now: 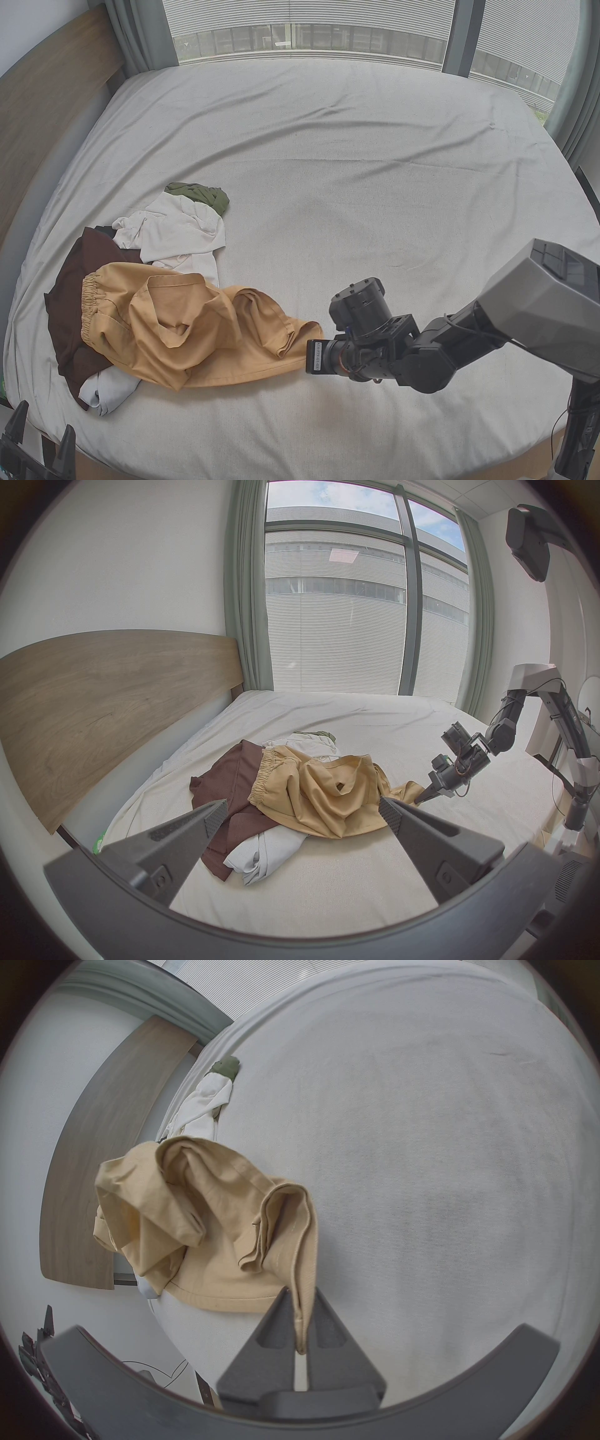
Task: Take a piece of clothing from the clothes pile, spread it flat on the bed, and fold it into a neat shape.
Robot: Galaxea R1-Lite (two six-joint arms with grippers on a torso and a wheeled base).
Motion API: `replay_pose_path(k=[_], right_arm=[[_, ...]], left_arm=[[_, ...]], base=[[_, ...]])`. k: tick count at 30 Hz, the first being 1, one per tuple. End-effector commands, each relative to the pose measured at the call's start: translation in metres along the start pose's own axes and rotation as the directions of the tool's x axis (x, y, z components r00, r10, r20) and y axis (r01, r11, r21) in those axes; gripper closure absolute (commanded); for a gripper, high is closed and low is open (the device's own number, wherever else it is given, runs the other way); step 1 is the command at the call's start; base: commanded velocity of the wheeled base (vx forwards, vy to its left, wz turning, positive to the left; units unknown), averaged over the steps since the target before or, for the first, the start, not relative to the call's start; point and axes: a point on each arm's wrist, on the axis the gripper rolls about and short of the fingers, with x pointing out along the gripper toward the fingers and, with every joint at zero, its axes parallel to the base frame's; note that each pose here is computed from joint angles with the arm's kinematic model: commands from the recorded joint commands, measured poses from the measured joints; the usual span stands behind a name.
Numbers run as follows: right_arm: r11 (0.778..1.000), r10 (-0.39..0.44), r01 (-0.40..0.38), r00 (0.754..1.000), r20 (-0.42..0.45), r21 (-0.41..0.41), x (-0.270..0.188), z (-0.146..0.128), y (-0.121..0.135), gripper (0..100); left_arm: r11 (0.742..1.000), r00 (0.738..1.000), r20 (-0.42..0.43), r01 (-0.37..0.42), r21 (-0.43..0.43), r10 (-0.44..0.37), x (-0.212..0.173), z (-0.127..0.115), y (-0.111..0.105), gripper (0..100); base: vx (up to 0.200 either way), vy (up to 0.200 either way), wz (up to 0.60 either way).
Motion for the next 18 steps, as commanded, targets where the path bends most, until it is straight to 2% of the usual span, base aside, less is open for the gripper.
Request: replay_pose_path(k=[1, 6, 18], right_arm=[[1.000, -0.001, 0.001, 1.000, 0.031, 0.014, -0.021, 0.007, -0.007, 100], [0.999, -0.044, 0.043, 0.998, 0.035, 0.026, -0.039, 0.003, -0.019, 100], [0.996, -0.077, 0.075, 0.996, 0.038, 0.046, -0.054, -0.016, -0.045, 100]], left_arm=[[1.000, 1.000, -0.001, 0.000, 0.000, 0.000, 0.000, -0.005, 0.000, 0], [1.000, 1.000, -0.001, 0.001, 0.000, -0.001, 0.000, -0.005, 0.000, 0], [1.000, 1.000, -0.001, 0.001, 0.003, -0.001, 0.000, -0.005, 0.000, 0]], base=[[0.000, 0.000, 0.00], [0.000, 0.000, 0.00], [0.000, 0.000, 0.00]])
